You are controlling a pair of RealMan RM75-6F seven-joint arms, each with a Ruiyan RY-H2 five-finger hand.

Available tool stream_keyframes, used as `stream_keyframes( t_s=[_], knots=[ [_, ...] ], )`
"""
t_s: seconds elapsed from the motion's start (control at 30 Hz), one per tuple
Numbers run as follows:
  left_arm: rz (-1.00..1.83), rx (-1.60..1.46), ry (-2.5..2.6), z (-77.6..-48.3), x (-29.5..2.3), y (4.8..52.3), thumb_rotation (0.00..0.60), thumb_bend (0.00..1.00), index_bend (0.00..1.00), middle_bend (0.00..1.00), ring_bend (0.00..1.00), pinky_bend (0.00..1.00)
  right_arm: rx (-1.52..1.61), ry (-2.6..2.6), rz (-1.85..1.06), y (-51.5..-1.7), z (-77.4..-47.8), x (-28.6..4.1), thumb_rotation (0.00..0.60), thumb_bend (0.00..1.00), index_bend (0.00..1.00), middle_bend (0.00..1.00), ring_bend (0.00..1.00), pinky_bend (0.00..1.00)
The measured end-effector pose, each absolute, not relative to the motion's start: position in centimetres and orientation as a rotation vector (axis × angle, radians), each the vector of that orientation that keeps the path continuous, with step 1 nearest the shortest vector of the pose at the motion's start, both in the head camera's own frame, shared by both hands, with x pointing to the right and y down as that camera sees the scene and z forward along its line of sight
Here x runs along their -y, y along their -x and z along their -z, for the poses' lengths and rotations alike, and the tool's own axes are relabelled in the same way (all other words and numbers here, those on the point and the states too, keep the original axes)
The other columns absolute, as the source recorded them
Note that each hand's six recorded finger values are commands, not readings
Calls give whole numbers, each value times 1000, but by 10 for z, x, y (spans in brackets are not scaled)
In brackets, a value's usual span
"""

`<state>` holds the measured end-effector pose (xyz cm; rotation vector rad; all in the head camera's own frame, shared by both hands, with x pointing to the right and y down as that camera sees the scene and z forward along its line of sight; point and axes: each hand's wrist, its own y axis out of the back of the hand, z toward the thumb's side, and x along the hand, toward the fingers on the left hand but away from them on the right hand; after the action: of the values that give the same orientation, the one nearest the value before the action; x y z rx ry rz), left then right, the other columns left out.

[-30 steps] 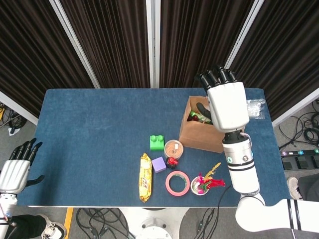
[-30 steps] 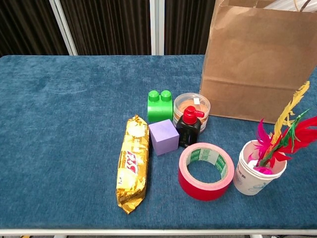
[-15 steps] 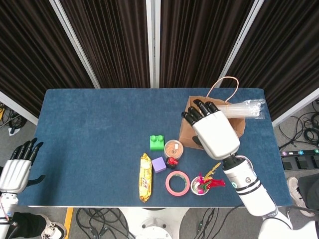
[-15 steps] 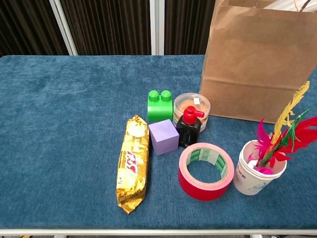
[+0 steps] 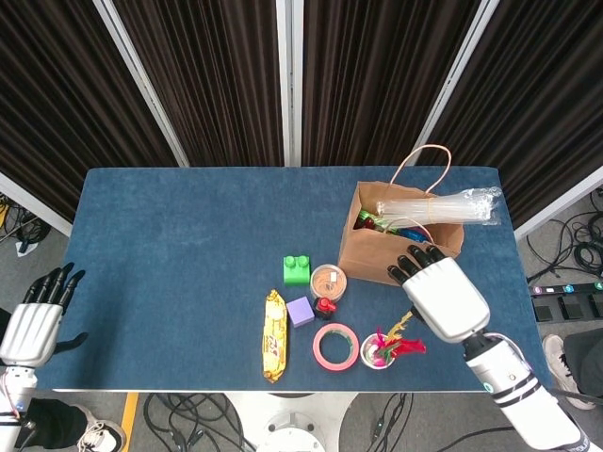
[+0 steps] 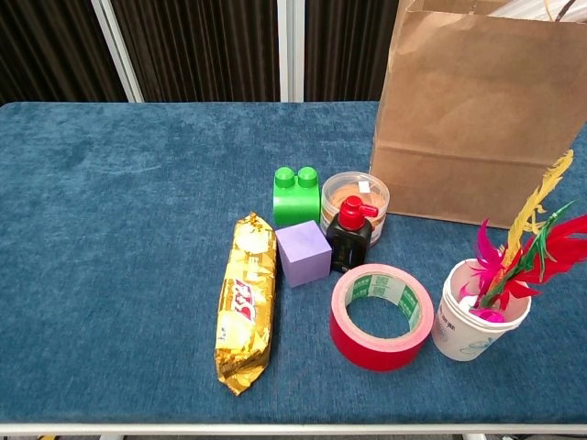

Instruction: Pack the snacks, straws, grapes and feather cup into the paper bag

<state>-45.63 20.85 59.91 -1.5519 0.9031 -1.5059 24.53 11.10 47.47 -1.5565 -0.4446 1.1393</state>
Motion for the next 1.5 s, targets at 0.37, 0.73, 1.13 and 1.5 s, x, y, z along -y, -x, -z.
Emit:
stream_keyframes(
  t_s=[0.37,0.73,1.13,1.5],
  knots=[
    [1506,-904,1555,-600,-209,456,600,89,102,87,0,143,507,1671,-1389,-327,-497,-152,600,0,413,402,271,398],
    [1495,-892,1560,-600,-211,452,600,89,102,87,0,143,729,1800,-1614,-421,-534,-201,600,0,416,402,271,399],
    [1495,-874,1557,-603,-213,449,600,89,102,87,0,143,915,2093,-1462,-436,-600,-234,600,0,149,264,126,255],
    [1496,-857,1547,-606,-214,449,600,89,102,87,0,143,854,2250,-1267,-404,-635,-232,600,0,44,198,63,195]
  ],
)
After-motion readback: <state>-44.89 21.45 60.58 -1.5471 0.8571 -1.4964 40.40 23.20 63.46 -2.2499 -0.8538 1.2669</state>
